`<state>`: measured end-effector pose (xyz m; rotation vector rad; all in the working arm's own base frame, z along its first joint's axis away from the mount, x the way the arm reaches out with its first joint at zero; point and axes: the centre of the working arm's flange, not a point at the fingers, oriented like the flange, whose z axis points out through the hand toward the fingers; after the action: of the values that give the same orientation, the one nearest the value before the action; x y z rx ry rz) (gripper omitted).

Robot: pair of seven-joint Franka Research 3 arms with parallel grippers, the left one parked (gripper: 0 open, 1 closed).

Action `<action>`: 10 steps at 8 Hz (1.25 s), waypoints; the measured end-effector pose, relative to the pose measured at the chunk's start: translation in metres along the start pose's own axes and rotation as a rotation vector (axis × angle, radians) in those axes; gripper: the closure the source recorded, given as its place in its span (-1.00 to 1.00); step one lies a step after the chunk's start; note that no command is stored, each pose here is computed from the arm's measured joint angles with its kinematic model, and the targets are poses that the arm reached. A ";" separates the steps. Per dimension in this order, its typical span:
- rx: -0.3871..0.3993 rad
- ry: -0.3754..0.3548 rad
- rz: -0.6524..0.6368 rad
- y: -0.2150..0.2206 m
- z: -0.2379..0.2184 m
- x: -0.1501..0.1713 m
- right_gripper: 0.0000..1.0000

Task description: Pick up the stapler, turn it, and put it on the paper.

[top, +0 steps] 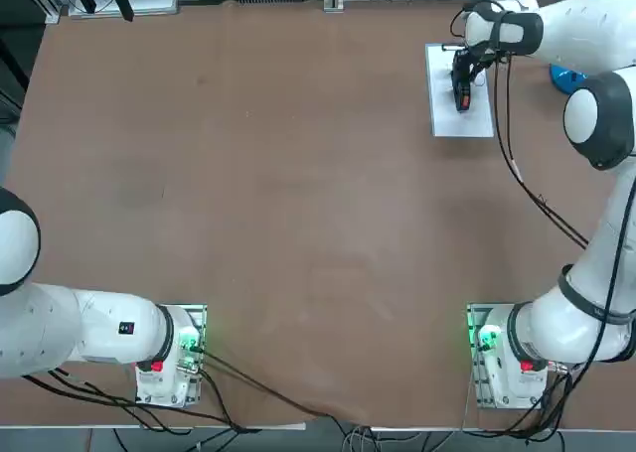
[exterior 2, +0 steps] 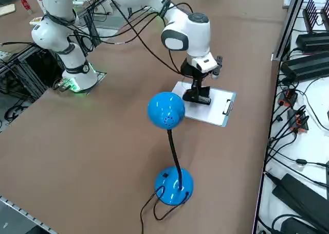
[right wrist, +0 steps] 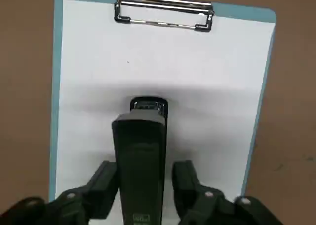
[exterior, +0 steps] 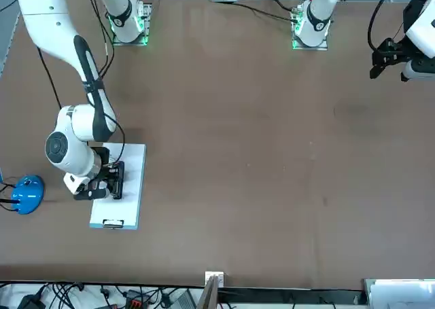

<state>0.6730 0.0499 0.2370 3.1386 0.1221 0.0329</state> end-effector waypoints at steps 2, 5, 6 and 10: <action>0.002 0.012 0.027 -0.004 -0.024 0.004 -1.00; 0.004 0.008 0.068 0.014 -0.142 -0.001 -1.00; 0.005 0.016 0.090 0.029 -0.189 -0.011 -1.00; 0.012 -0.014 0.120 0.044 -0.317 -0.068 -1.00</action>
<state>0.6017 0.0009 0.5527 3.1527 -0.0659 0.0110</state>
